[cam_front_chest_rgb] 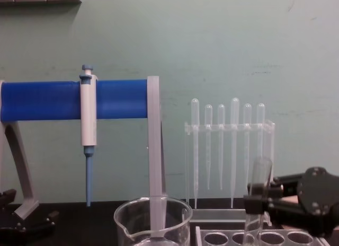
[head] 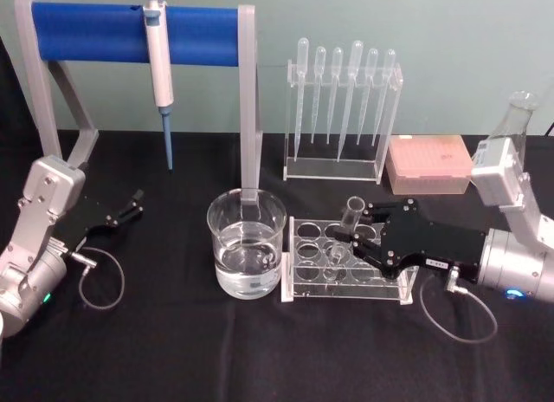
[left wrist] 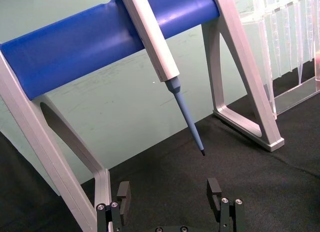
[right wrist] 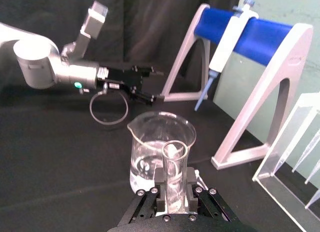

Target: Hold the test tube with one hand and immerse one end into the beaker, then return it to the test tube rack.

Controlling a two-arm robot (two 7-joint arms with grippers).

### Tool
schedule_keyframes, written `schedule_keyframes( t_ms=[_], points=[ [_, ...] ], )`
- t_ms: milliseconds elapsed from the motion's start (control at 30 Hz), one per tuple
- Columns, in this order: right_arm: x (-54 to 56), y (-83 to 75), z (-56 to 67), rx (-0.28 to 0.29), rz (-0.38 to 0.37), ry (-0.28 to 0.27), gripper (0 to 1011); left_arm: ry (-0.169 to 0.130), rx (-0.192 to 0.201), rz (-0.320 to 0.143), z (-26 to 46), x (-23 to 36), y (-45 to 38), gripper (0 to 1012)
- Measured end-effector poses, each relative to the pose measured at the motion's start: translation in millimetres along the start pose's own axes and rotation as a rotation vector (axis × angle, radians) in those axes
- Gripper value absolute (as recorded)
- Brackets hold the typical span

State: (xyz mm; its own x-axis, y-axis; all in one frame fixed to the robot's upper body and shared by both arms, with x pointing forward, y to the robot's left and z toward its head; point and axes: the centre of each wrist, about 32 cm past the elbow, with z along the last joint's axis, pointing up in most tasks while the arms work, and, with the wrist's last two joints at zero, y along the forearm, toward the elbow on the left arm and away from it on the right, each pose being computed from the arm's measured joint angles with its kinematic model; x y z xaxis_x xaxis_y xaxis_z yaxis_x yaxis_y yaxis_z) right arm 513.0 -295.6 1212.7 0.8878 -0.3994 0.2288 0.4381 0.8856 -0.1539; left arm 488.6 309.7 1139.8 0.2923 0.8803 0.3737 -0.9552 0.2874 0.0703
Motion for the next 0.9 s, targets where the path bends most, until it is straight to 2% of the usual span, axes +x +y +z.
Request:
schedule_keyframes(
  t_ms=[200,333,367,433,467,533,800,900],
  points=[
    [6.3,0.2,10.1,0.043,0.025,0.038,241,0.0,0.0,0.0,0.0,0.0,0.0,1000],
    [9.9,-0.3,21.1,0.07,0.043,0.056,241,0.0,0.0,0.0,0.0,0.0,0.0,1000],
    [11.9,-1.0,27.4,0.076,0.05,0.057,241,0.0,0.0,0.0,0.0,0.0,0.0,1000],
    [14.8,-2.2,36.6,0.08,0.057,0.059,241,0.0,0.0,0.0,0.0,0.0,0.0,1000],
    [14.8,-2.2,36.6,0.08,0.057,0.059,241,0.0,0.0,0.0,0.0,0.0,0.0,1000],
    [18.5,-4.3,49.0,0.081,0.063,0.059,241,0.0,0.0,0.0,0.0,0.0,0.0,1000],
    [27.8,-10.8,72.2,0.084,0.053,0.052,241,0.0,0.0,0.0,0.0,0.0,0.0,1000],
    [30.1,-12.3,76.6,0.087,0.048,0.055,241,0.0,0.0,0.0,0.0,0.0,0.0,1000]
  ],
)
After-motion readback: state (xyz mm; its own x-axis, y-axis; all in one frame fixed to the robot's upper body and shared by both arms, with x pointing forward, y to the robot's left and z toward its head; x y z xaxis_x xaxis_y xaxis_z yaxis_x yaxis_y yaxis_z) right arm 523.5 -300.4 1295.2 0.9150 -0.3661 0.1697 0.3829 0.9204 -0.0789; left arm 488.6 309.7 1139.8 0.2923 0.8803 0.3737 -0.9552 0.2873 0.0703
